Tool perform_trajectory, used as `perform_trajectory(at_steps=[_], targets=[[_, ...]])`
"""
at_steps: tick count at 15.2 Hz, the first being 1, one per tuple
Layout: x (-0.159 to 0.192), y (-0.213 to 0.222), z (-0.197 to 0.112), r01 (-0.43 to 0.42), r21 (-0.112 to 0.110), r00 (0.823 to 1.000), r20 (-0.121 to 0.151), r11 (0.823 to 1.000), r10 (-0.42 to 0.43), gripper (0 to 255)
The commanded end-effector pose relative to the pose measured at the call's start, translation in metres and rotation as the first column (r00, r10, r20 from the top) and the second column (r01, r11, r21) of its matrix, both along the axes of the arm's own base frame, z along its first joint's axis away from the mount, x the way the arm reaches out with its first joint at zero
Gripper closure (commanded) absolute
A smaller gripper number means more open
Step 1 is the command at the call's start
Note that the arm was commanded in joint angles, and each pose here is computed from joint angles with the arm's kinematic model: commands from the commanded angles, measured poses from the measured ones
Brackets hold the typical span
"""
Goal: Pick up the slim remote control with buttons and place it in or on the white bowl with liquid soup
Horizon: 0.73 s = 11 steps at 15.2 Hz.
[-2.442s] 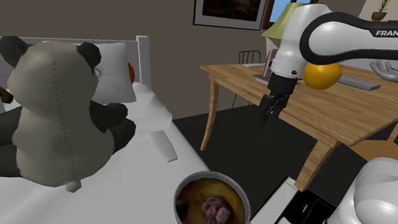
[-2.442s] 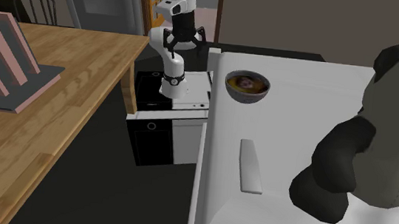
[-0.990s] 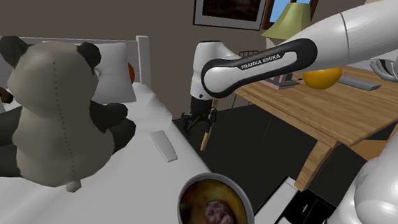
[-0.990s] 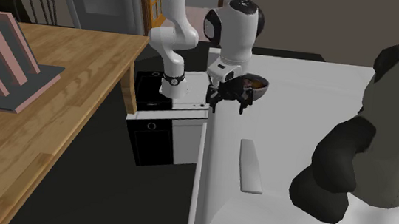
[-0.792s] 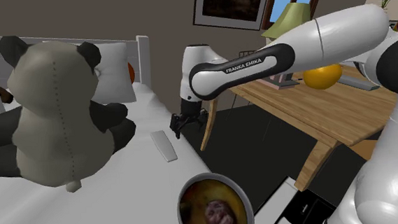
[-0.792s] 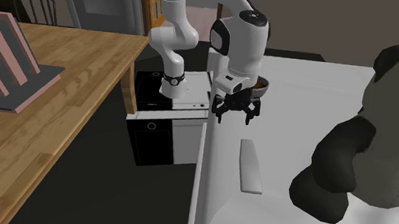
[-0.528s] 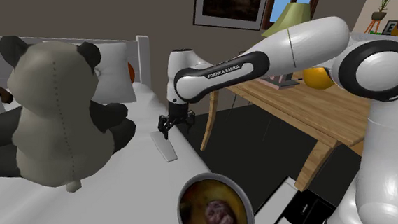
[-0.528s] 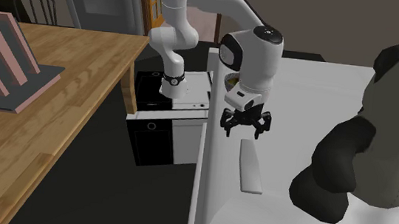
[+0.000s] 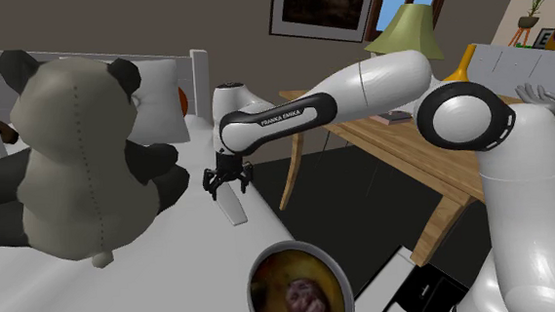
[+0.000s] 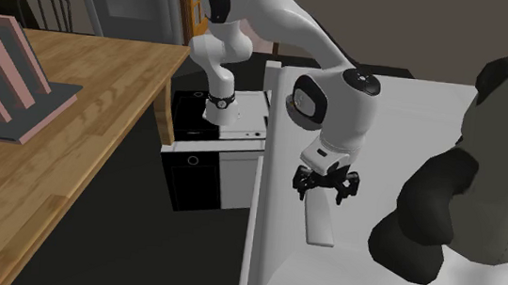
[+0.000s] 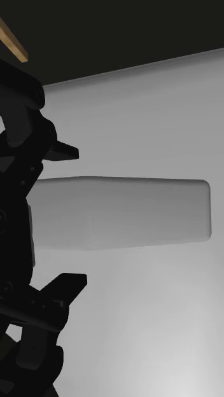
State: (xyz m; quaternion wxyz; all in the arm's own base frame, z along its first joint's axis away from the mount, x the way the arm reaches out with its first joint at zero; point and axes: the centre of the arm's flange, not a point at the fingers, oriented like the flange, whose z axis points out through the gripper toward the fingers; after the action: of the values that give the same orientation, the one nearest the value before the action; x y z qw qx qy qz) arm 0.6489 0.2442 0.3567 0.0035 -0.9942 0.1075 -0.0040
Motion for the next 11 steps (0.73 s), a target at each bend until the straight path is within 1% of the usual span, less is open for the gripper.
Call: perform_trajectory(at_steps=[1, 4, 11], targets=[[0.001, 0.001, -0.01, 0.001, 0.0, 1.0, 0.0, 1.0, -0.001, 0], [0.001, 0.001, -0.029, 0.001, 0.0, 1.0, 0.0, 1.0, -0.001, 0], [0.001, 0.001, -0.029, 0.001, 0.0, 1.0, 0.0, 1.0, -0.001, 0]])
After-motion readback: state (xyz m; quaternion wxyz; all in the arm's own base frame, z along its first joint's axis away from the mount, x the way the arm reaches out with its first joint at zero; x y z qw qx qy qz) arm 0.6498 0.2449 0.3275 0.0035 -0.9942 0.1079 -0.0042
